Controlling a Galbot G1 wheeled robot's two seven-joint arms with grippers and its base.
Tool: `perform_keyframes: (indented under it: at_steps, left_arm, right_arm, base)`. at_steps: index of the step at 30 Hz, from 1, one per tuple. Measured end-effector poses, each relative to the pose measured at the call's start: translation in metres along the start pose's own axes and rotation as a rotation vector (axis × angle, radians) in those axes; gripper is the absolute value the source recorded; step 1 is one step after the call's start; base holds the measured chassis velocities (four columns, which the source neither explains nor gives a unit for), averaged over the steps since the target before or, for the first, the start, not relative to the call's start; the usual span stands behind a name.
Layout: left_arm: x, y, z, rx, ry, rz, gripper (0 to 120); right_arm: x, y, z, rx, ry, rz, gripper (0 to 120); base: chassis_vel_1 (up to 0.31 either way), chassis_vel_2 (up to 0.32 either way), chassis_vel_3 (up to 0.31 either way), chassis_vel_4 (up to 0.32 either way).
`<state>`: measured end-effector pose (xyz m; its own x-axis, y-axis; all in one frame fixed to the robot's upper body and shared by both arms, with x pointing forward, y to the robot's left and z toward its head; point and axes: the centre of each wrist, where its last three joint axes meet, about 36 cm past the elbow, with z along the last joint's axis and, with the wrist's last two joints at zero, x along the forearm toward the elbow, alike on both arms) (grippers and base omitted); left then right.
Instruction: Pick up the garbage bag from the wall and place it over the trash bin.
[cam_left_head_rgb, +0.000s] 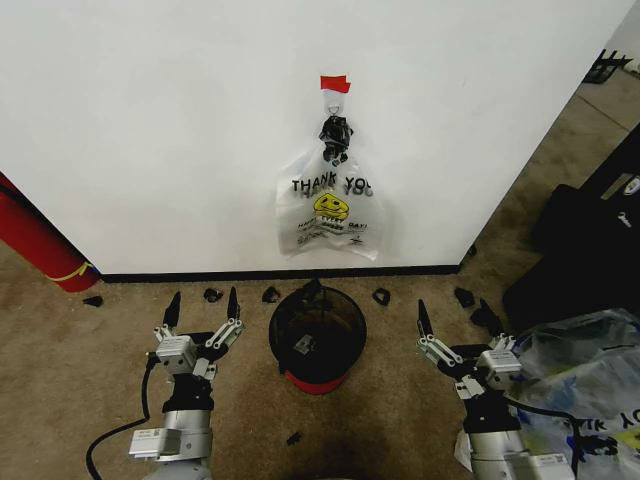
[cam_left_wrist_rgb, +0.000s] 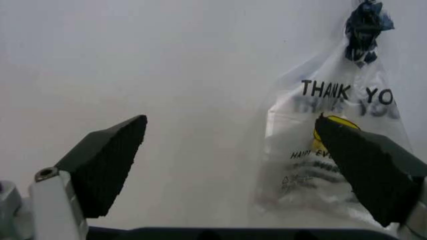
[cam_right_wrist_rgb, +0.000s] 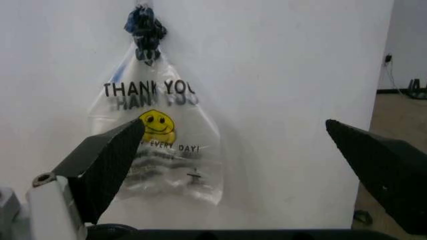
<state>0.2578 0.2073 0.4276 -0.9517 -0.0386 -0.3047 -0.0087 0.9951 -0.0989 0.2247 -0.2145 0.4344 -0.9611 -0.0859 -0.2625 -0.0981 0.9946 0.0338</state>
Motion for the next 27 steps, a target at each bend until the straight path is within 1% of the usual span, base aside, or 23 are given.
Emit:
perform_keyframes:
  at_steps: [5,7,8,10,13,16,18,23,25,26,27]
  left_arm:
    - [0.0,0.0,0.0,0.0,0.004,0.003,100]
    - [0.001,0.0,0.001,0.0,0.01,0.004,100]
    - [0.001,0.0,0.001,0.0,0.01,0.004,100]
    - [0.001,0.001,0.002,-0.001,0.012,0.003,100]
    - [0.001,0.001,0.003,0.0,0.017,0.001,100]
    - [0.0,0.003,0.004,0.0,0.022,-0.004,100]
    - [0.0,0.003,0.004,0.0,0.023,-0.005,100]
    - [-0.001,0.002,0.003,0.0,0.031,-0.001,100]
    - [-0.001,0.003,0.003,-0.001,0.032,0.0,100]
    - [-0.001,0.003,0.005,-0.003,0.038,0.0,100]
    - [-0.001,0.003,0.005,-0.003,0.039,0.0,100]
  right_arm:
    - [-0.006,-0.004,0.006,-0.021,0.01,-0.015,100]
    - [-0.01,-0.007,0.009,-0.085,0.019,-0.031,100]
    - [-0.01,-0.007,0.009,-0.085,0.019,-0.031,100]
    - [-0.013,-0.01,0.011,-0.136,0.022,-0.054,100]
    - [-0.023,-0.017,0.02,-0.246,0.014,-0.118,100]
    - [-0.046,-0.032,0.03,-0.35,-0.008,-0.191,100]
    - [-0.052,-0.035,0.03,-0.366,-0.011,-0.203,100]
    - [-0.091,-0.061,0.037,-0.421,-0.01,-0.285,100]
    - [-0.093,-0.062,0.037,-0.422,-0.008,-0.288,100]
    - [-0.105,-0.066,0.04,-0.423,0.0,-0.305,100]
    - [-0.106,-0.066,0.041,-0.424,0.001,-0.307,100]
  base:
    - [0.0,0.0,0.0,0.0]
    - [0.0,0.0,0.0,0.0]
    - [0.0,0.0,0.0,0.0]
    - [0.0,0.0,0.0,0.0]
    - [0.0,0.0,0.0,0.0]
    - [0.0,0.0,0.0,0.0]
    - [0.0,0.0,0.0,0.0]
    - [0.0,0.0,0.0,0.0]
    - [0.0,0.0,0.0,0.0]
    - [0.0,0.0,0.0,0.0]
    - [0.0,0.0,0.0,0.0]
